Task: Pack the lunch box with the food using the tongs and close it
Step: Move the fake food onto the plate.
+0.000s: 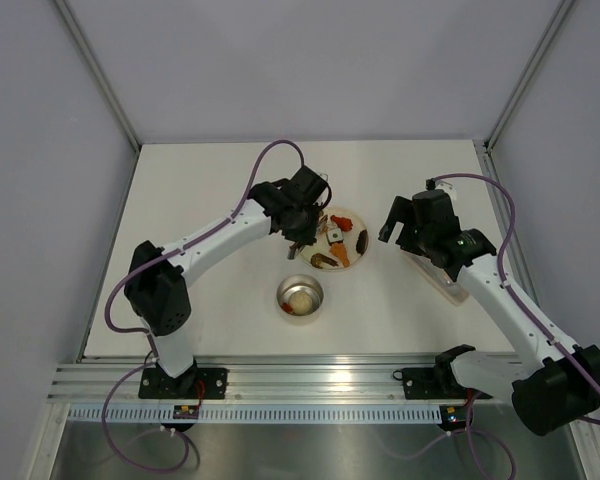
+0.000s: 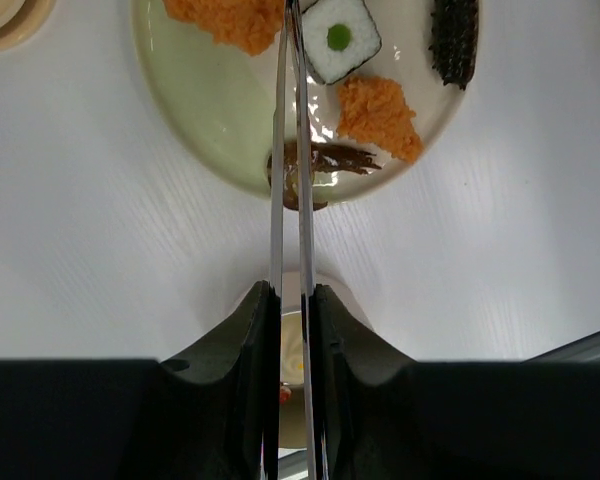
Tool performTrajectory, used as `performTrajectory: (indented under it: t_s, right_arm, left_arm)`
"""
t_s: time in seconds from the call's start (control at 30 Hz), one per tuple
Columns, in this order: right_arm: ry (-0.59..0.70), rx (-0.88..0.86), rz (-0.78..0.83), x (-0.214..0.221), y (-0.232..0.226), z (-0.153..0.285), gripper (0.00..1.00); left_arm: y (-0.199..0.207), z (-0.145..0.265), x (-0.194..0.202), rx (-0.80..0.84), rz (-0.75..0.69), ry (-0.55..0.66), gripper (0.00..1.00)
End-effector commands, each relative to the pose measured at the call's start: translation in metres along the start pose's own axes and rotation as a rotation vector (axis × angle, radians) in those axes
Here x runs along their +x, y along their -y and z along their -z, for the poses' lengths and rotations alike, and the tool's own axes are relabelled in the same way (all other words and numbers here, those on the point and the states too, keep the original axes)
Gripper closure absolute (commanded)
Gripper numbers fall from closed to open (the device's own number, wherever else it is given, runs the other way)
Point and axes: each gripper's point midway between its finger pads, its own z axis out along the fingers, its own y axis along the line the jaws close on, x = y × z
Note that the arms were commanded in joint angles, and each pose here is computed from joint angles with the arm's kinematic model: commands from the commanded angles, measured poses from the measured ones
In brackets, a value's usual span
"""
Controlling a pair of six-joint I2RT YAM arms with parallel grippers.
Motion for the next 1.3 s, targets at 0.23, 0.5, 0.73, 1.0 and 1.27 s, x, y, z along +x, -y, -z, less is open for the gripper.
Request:
performTrajectory:
  t_s: [0.23,0.5,0.73,1.0,1.27]
  right_arm:
    - [0.021,-0.018,-0.004,-0.006,-0.006,0.0,0.0]
    - [0.015,-0.02,-0.005,-0.007,-0.007,-0.001,0.0]
    - [0.021,-0.023,-0.006,-0.008,-0.007,0.003,0.0]
    - [0.03,-0.016,-0.005,-0.008,-0.004,0.006,0.0]
    - [0.025,-0.018,-0.006,-0.006,-0.004,0.005,0.0]
  left_arm:
    - [-0.007,0.029,-0.001,-0.021,0.007,0.04,0.84]
    - [-0.001,0.065,-0.04,0.003,-0.005,0.19,0.83]
    - [-0.03,0.029,-0.062,-0.039,0.055,0.208,0.86]
    - [-0.039,0.001,-0.056,-0.021,0.069,0.167,0.87]
    - [-0.037,-0.016,-0.035,-0.006,0.068,0.082,0.86]
